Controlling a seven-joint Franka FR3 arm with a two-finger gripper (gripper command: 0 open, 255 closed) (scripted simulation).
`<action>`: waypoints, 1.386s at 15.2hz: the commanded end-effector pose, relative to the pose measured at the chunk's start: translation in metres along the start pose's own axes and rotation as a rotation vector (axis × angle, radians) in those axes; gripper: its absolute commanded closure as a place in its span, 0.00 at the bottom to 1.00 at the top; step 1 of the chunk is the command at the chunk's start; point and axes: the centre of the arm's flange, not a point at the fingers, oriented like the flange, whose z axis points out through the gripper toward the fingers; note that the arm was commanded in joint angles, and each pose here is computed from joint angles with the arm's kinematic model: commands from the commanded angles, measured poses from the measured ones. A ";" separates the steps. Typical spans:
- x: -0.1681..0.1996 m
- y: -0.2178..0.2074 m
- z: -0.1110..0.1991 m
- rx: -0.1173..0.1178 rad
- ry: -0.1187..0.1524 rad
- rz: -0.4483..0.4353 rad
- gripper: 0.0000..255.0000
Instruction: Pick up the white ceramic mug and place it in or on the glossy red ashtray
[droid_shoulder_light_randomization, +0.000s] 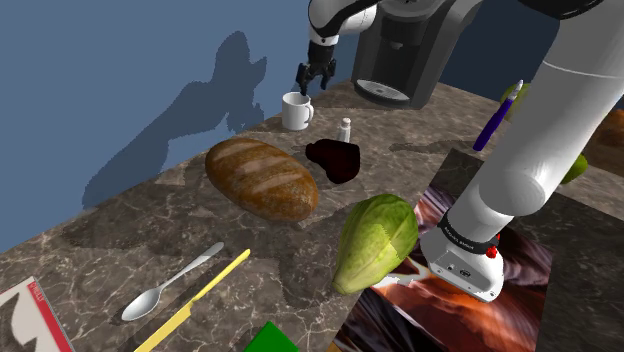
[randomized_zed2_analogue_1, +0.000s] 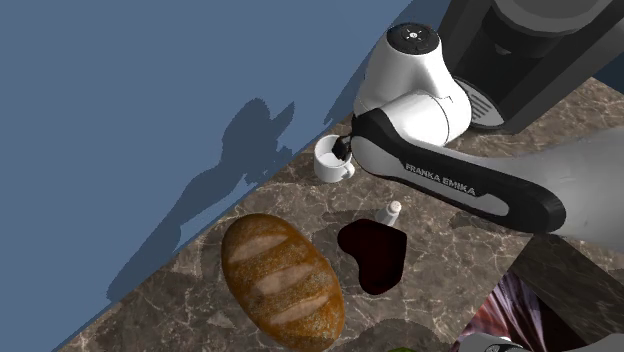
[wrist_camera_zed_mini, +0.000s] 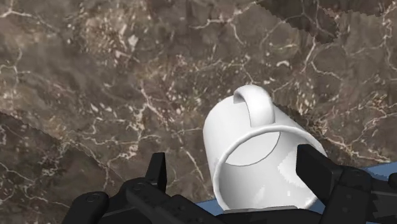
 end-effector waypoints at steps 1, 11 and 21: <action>0.021 0.002 0.018 -0.008 0.001 0.000 0.00; 0.034 0.003 0.067 -0.012 0.002 0.001 0.00; 0.034 0.003 0.067 -0.012 0.002 0.000 1.00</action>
